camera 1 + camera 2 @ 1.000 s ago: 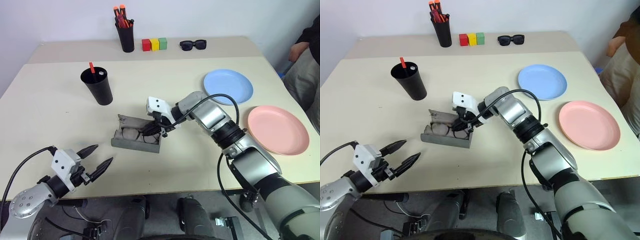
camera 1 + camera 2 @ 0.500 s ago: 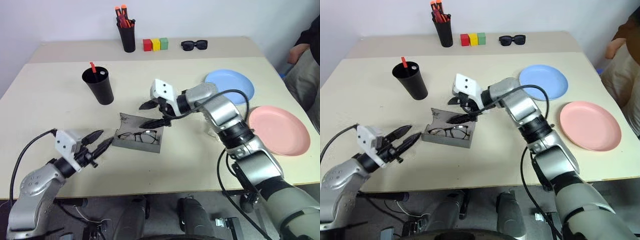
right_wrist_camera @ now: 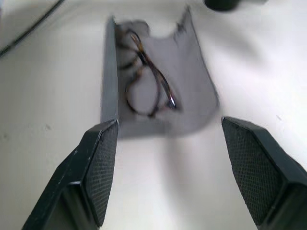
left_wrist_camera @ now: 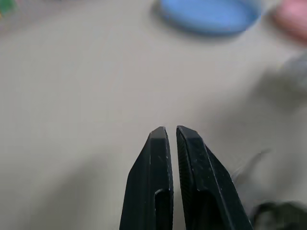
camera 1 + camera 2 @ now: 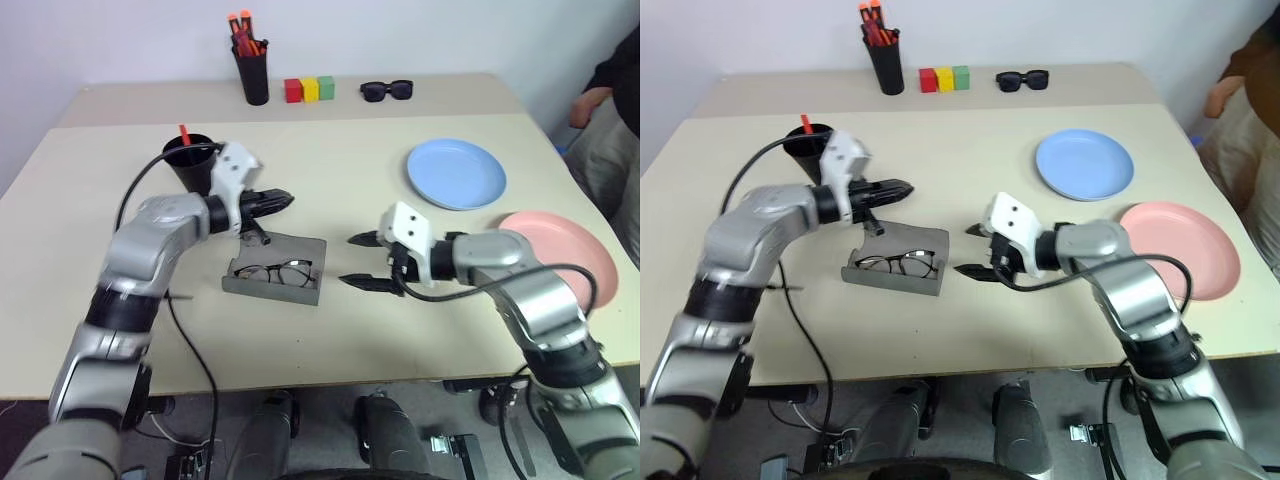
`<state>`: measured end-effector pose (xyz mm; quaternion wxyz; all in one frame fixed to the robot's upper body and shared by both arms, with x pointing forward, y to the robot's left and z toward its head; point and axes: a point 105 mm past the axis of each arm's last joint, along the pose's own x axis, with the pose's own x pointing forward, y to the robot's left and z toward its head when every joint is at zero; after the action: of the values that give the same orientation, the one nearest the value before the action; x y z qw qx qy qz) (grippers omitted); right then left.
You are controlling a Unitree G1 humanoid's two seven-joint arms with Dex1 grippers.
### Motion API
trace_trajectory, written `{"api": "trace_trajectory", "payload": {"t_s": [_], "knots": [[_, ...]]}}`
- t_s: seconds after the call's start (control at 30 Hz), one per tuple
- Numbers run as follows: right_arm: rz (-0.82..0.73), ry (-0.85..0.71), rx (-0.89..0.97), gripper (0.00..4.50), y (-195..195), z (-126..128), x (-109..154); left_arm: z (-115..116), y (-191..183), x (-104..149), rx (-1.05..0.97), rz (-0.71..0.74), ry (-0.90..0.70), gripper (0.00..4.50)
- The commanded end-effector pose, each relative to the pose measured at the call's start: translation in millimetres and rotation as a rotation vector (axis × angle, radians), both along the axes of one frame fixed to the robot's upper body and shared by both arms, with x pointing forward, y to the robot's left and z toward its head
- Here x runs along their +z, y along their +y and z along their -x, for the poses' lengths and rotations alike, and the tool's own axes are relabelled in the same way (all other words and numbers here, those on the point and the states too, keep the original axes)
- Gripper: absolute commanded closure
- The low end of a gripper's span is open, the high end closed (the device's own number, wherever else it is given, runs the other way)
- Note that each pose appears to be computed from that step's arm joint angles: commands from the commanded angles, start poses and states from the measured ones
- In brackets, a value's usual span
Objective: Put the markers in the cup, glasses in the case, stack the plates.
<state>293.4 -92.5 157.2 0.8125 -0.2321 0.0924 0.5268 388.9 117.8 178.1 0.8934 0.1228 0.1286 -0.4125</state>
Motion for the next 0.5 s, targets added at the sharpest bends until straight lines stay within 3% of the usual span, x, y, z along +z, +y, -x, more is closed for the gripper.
{"api": "trace_trajectory", "payload": {"t_s": [0.03,0.27,0.5], "knots": [[0.009,-0.119,-0.046,1.04,-8,4,14,-3,-4,3,-0.049,-0.010,0.056,4.22],[-0.008,-0.160,-0.138,1.04,-20,3,10,3,2,-23,-0.113,-0.111,0.159,4.22],[-0.028,-0.185,-0.156,1.04,-20,-6,15,24,10,-26,-0.186,-0.117,0.186,4.22]]}}
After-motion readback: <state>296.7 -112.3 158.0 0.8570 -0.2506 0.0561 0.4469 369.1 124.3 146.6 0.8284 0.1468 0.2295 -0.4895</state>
